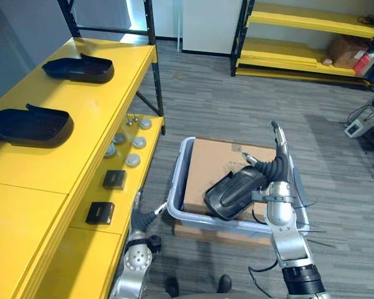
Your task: Walk over and take plastic housings, then place them on the shelf
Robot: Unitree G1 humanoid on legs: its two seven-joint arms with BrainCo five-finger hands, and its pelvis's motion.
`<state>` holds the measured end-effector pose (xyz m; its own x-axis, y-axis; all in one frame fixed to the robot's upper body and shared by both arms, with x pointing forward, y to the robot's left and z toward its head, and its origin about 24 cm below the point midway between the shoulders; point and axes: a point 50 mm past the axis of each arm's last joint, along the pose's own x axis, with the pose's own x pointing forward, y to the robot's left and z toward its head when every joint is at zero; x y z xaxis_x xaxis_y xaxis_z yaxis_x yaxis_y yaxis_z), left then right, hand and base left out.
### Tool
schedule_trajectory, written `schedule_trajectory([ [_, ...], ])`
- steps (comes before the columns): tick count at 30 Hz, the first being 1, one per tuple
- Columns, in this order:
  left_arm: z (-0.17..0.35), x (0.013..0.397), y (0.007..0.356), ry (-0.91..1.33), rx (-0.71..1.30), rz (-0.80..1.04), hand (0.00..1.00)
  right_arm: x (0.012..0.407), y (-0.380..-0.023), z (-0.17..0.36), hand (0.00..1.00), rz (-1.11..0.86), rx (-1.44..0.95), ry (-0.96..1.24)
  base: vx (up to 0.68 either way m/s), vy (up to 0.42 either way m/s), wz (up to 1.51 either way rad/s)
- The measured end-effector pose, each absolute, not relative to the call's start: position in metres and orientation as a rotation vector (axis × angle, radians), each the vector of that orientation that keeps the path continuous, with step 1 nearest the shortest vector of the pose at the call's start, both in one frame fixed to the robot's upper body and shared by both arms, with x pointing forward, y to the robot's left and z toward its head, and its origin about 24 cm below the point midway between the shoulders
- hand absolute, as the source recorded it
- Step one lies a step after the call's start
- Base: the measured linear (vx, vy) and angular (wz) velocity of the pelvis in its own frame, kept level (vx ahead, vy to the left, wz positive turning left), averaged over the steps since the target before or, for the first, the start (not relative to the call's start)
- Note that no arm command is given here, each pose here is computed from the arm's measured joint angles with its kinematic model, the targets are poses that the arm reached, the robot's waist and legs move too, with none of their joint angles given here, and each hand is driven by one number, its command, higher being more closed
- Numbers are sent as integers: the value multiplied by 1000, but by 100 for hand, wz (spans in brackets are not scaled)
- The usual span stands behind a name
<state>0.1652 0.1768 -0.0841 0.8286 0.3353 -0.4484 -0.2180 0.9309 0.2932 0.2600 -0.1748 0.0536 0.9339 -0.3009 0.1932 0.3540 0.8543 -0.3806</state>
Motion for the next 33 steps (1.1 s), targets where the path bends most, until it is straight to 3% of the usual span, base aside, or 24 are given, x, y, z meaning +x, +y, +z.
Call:
schedule_trajectory([
  [9, -129, 115, 210, 837, 278, 382, 0, 250, -194, -3, 0, -404, -408, 159, 3, -15, 7],
  [20, -131, 115, 209, 852, 269, 383, 0, 252, -214, -50, 0, -544, -341, 481, -37, -12, 14],
  [27, -125, 130, 207, 794, 255, 382, 0, 284, -216, -33, 0, -622, -313, 467, 44, -8, 7],
  [28, -124, 133, 206, 790, 250, 381, 0, 286, -219, -30, 100, -638, -299, 460, 53, -3, 1],
  [33, -122, 140, 201, 767, 228, 372, 0, 291, -230, -21, 100, -687, -291, 434, 23, -5, 0],
])
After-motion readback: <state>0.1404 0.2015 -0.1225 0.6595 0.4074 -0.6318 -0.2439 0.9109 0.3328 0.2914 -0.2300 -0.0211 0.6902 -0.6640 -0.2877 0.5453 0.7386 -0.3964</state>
